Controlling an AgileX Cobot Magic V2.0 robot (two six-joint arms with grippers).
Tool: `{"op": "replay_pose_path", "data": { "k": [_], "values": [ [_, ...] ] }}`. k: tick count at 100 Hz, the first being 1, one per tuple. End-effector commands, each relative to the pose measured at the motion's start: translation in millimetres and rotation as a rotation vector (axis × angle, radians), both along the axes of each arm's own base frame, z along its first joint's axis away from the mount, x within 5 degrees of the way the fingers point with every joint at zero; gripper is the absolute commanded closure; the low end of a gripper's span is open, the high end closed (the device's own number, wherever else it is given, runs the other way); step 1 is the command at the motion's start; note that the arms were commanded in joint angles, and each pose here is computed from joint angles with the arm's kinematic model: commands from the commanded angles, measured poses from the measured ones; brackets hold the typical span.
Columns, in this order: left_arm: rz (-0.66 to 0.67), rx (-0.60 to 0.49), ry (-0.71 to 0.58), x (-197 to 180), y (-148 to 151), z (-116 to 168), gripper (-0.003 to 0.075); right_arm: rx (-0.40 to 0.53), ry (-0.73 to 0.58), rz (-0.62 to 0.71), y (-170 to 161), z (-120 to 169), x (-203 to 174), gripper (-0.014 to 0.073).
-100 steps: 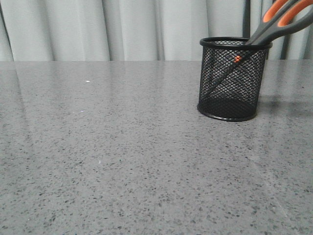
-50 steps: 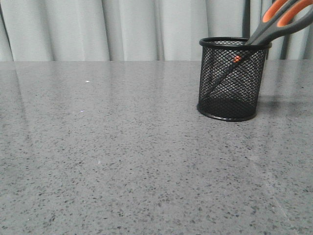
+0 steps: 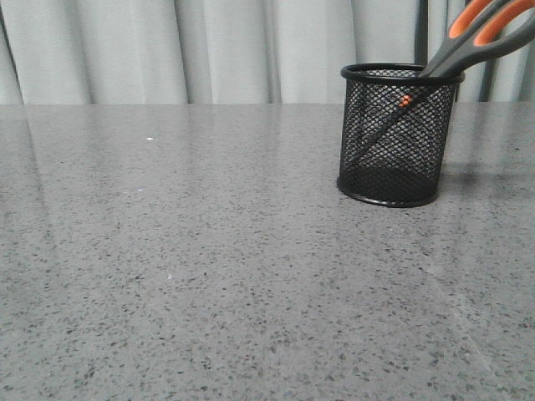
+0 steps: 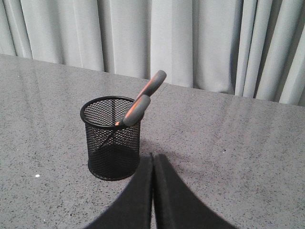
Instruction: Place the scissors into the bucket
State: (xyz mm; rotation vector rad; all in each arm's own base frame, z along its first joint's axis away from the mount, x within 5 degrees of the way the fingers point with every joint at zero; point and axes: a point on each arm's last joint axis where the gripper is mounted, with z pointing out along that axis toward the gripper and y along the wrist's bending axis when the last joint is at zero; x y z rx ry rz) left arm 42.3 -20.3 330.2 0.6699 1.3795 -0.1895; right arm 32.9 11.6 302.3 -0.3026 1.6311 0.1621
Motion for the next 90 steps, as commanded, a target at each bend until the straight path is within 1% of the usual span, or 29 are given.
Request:
{"op": "replay_pose_path", "data": {
  "k": [1, 24, 34, 39, 44, 46, 49, 56, 63, 67, 76, 84, 90],
  "values": [
    [-0.032, -0.058, -0.059, -2, -1, 13, 0.0741, 0.02, -0.098, -0.012, -1, 15, 0, 0.064],
    [-0.033, -0.059, -0.06, -2, -1, 13, 0.0741, 0.02, -0.098, -0.012, -1, 15, 0, 0.064],
    [-0.037, -0.051, -0.047, -1, -3, 7, 0.0741, 0.019, -0.097, -0.012, -1, 14, 0, 0.064],
    [-0.05, -0.071, -0.001, 1, -6, 0, 0.0741, 0.019, -0.097, -0.012, -1, 14, 0, 0.064],
    [-0.07, -0.118, 0.065, 0, -8, -6, 0.0741, 0.019, -0.097, -0.012, -1, 14, 0, 0.064],
    [-0.068, -0.112, 0.061, 0, -8, -8, 0.0741, 0.019, -0.097, -0.012, -1, 14, 0, 0.064],
    [-0.053, -0.059, 0.026, 1, -8, -10, 0.0741, 0.019, -0.097, -0.012, -1, 14, 0, 0.064],
    [-0.006, -0.011, -0.007, 0, -5, -16, 0.0741, 0.019, -0.097, -0.012, -1, 14, 0, 0.064],
    [0.055, -0.033, -0.016, 1, -3, -26, 0.0741, 0.019, -0.097, -0.012, -1, 14, 0, 0.064],
    [0.099, -0.08, -0.024, 3, -2, -32, 0.0741, 0.019, -0.097, -0.012, -1, 14, 0, 0.064],
    [0.195, -0.19, -0.014, 9, 1, -56, 0.0741, 0.019, -0.097, -0.012, -1, 14, 0, 0.064],
    [0.278, -0.265, 0.032, 13, 5, -82, 0.0741, 0.019, -0.097, -0.012, -1, 14, 0, 0.064],
    [0.313, -0.279, 0.052, 12, 7, -95, 0.0741, 0.019, -0.097, -0.012, -1, 14, 0, 0.064]
  ]
}}
